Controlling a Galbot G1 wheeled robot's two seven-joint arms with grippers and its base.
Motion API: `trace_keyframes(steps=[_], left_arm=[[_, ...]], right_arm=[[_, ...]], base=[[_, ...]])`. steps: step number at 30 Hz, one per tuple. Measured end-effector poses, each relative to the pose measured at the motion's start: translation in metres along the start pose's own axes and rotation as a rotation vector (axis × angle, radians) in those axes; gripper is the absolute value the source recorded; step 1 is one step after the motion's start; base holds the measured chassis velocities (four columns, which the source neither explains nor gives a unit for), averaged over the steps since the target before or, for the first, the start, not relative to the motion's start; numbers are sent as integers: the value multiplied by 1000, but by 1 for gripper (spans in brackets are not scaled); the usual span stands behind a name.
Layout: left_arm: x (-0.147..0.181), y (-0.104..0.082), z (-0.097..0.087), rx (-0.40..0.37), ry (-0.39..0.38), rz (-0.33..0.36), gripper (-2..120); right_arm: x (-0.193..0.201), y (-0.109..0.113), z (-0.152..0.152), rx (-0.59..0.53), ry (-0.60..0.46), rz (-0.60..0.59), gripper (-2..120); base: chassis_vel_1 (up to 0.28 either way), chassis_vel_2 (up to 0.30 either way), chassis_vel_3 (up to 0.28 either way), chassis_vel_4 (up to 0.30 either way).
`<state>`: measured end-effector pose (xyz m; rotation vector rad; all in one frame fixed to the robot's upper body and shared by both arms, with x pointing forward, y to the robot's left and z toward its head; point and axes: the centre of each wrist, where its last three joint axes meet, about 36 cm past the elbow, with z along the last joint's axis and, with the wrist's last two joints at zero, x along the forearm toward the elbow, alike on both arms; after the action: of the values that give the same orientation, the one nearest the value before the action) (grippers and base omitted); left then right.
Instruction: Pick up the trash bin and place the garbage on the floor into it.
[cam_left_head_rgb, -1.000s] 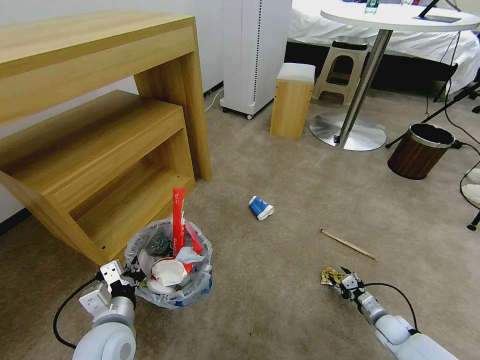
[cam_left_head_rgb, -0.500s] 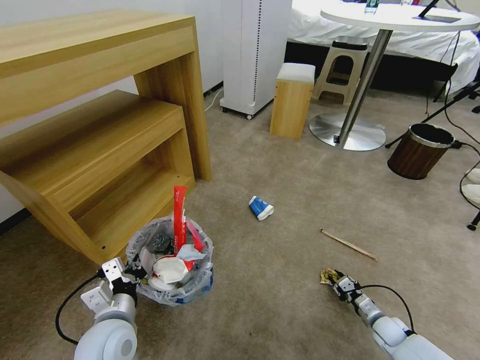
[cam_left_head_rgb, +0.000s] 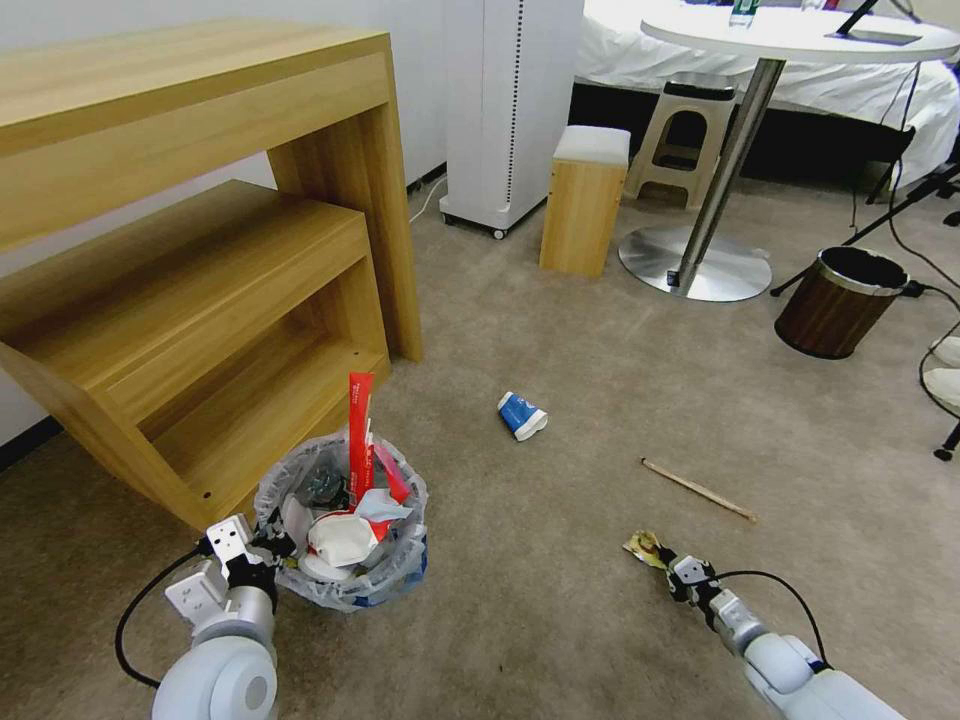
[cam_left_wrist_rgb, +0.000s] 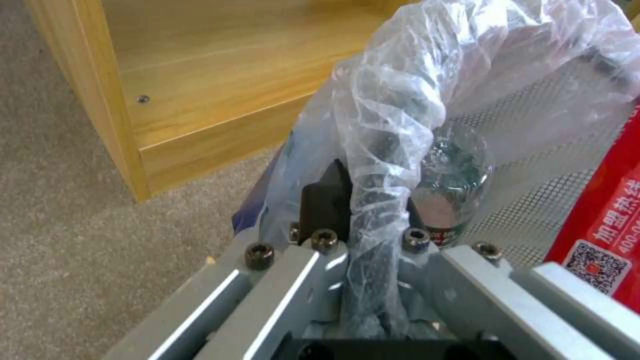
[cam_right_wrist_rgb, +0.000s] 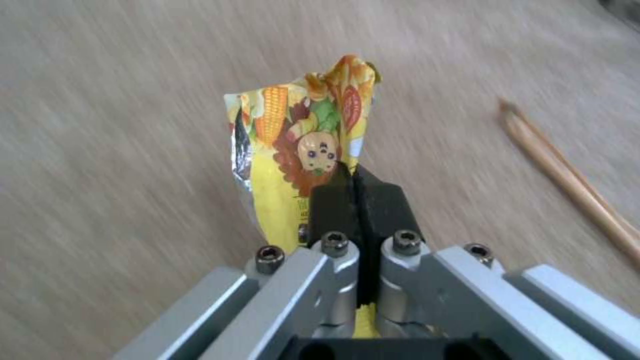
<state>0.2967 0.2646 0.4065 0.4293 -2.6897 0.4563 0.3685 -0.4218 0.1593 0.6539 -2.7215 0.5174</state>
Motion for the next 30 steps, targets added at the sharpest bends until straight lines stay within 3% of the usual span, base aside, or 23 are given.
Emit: trace_keyframes(steps=[2,7,12,15,20,22,25,26,30], left_arm=[[0,0,0,-1,1,-1,1],[0,1,1,-2,2,-3,1],[1,2,2,-6,4,-8,1],[1,3,3,-9,4,-12,1],[2,4,3,-10,4,-14,1],[2,5,3,-11,3,-19,1],[2,5,3,-13,3,-22,1],[3,6,4,-15,4,-25,1],[4,4,7,-20,6,-28,1]], right_arm=[[-2,2,-7,-47,-84,-40,0],[-5,6,-18,-87,-171,-95,0],[-11,14,-45,-148,-305,-229,0],[-22,23,-86,-240,-470,-354,0],[-28,31,-116,-285,-556,-412,0],[-33,41,-153,-318,-634,-484,0],[-35,46,-177,-331,-672,-531,0],[-35,50,-205,-340,-705,-584,0],[-36,47,-258,-358,-732,-680,0]], base=[[0,0,0,0],[0,0,0,0],[0,0,0,0],[0,0,0,0],[0,0,0,0],[0,0,0,0],[0,0,0,0],[0,0,0,0],[0,0,0,0]])
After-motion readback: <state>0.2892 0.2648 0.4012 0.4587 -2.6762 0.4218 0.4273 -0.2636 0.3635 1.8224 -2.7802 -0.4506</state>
